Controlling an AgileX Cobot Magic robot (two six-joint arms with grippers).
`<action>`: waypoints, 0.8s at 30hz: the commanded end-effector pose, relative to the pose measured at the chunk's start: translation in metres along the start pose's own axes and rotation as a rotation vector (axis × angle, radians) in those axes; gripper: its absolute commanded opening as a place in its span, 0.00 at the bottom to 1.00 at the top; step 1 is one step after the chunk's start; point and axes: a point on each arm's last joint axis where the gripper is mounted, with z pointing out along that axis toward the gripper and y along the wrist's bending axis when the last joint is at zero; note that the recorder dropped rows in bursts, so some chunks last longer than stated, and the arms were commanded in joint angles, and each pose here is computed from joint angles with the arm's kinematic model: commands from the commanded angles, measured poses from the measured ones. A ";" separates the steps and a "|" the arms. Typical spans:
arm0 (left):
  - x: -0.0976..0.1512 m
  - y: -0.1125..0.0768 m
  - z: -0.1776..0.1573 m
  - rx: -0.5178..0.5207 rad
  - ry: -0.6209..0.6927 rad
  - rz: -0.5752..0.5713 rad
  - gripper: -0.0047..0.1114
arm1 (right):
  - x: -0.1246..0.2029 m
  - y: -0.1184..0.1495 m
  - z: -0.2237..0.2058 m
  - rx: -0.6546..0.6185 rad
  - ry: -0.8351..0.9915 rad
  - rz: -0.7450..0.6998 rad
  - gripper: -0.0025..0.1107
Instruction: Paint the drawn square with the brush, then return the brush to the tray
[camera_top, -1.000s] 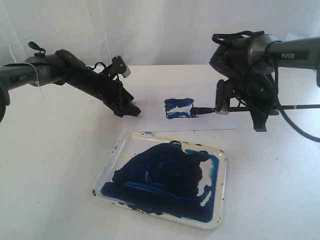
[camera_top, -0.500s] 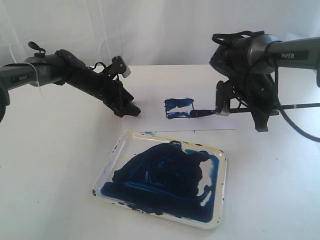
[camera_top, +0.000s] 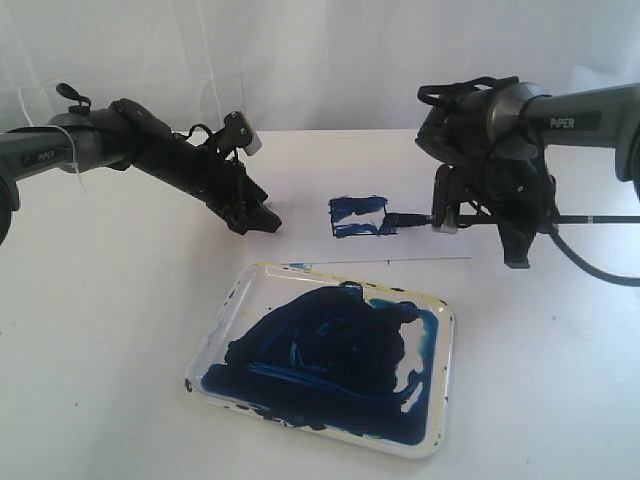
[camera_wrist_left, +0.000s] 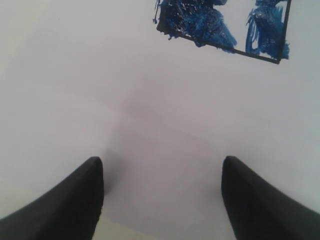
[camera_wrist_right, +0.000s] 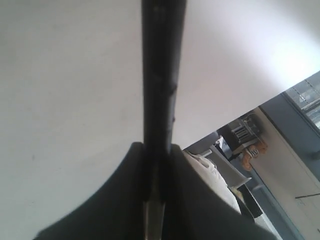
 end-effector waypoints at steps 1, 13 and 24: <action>0.003 -0.004 0.002 0.028 0.021 0.026 0.64 | -0.001 -0.008 -0.002 0.030 -0.030 0.043 0.02; 0.003 -0.004 0.002 0.028 0.021 0.034 0.64 | -0.007 -0.008 -0.003 0.018 -0.097 -0.037 0.02; 0.003 -0.005 0.002 0.039 0.022 0.048 0.64 | -0.016 -0.011 0.010 0.119 -0.065 0.062 0.02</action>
